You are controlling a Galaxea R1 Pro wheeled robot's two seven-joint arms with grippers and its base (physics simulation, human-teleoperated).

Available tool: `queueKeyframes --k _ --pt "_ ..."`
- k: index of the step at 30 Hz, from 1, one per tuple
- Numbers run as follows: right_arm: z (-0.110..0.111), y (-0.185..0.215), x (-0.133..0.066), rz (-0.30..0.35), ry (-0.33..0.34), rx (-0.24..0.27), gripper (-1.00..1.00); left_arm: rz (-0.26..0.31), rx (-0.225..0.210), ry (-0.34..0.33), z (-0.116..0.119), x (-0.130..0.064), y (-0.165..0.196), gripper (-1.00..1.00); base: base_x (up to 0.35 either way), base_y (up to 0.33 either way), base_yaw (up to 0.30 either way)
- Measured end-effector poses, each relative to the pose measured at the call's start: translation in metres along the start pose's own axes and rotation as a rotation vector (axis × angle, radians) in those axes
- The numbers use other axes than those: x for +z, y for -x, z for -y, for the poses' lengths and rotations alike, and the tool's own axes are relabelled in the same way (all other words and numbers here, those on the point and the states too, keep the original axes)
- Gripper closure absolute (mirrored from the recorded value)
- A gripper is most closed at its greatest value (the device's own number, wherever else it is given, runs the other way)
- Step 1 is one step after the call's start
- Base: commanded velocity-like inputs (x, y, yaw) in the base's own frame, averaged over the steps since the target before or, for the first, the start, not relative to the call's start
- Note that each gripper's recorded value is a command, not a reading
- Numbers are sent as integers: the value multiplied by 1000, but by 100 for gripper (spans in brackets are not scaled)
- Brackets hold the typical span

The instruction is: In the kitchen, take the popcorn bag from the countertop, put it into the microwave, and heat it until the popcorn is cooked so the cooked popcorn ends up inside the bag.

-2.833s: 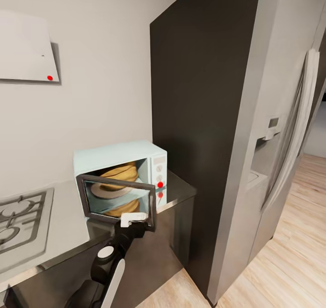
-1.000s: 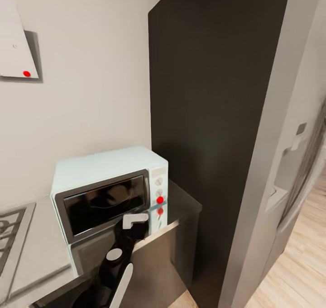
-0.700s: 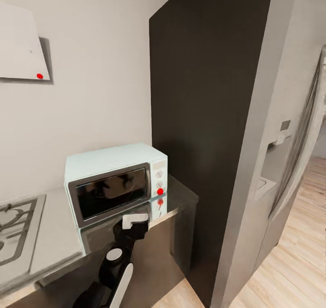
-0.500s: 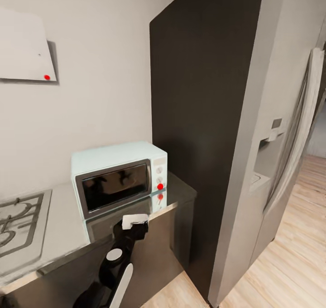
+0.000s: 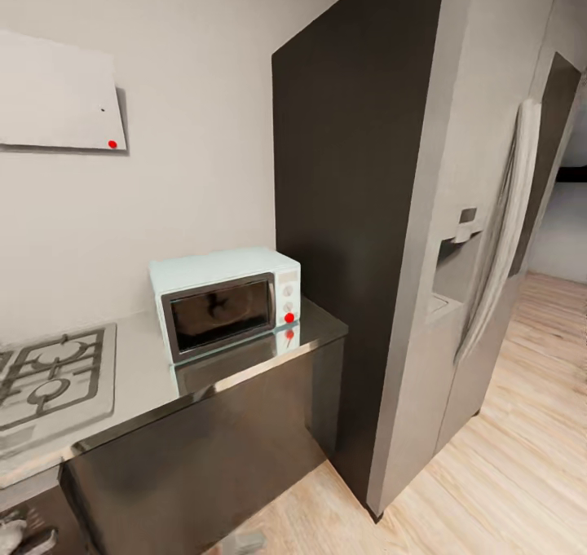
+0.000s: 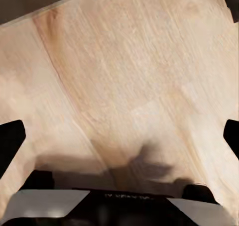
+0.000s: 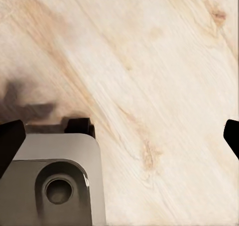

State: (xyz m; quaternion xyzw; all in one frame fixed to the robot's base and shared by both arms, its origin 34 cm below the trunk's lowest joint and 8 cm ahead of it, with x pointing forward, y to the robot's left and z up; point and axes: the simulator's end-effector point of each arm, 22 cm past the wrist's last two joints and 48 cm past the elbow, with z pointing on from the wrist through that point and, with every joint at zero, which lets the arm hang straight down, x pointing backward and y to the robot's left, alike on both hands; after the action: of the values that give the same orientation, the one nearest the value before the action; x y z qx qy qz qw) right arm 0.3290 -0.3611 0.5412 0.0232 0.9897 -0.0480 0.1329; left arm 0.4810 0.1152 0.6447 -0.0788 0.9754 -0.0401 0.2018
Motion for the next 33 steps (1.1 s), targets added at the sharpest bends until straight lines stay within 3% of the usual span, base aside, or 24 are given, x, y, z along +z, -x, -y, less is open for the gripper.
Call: queueKeyframes --k 2,4,6,9,11,14,18,25,33 --pt "-1 0 0 0 -1 -1 -100 -91 -14 87 -36 20 -67 -100 -145 44 0" --pt "-1 0 0 0 -1 -1 -100 -148 -14 140 -60 25 -106 -100 -58 17 0" --pt "-1 0 0 1 -1 -3 -100 -293 -16 232 -102 20 -187 -100 -12 4 0" --pt "-2 0 0 0 0 -3 -100 -344 -58 255 -113 14 -220 -100 -5 1 0" --pt "-3 0 0 0 2 -4 -100 -323 -124 228 -113 15 -228 -100 -1 0 0" --pt "-3 -1 0 -3 2 -4 -100 -272 -178 154 -117 21 -227 -100 0 0 0" --pt "-4 -3 0 -10 5 -14 -100 -228 -179 160 -132 23 -217 -100 0 0 28" --pt "0 -2 0 -7 0 -33 -100 -227 -181 161 -132 23 -217 -100 0 0 247" --pt "-10 -3 0 -8 18 -196 -100 -227 -179 167 -137 23 -217 -100 0 0 281"
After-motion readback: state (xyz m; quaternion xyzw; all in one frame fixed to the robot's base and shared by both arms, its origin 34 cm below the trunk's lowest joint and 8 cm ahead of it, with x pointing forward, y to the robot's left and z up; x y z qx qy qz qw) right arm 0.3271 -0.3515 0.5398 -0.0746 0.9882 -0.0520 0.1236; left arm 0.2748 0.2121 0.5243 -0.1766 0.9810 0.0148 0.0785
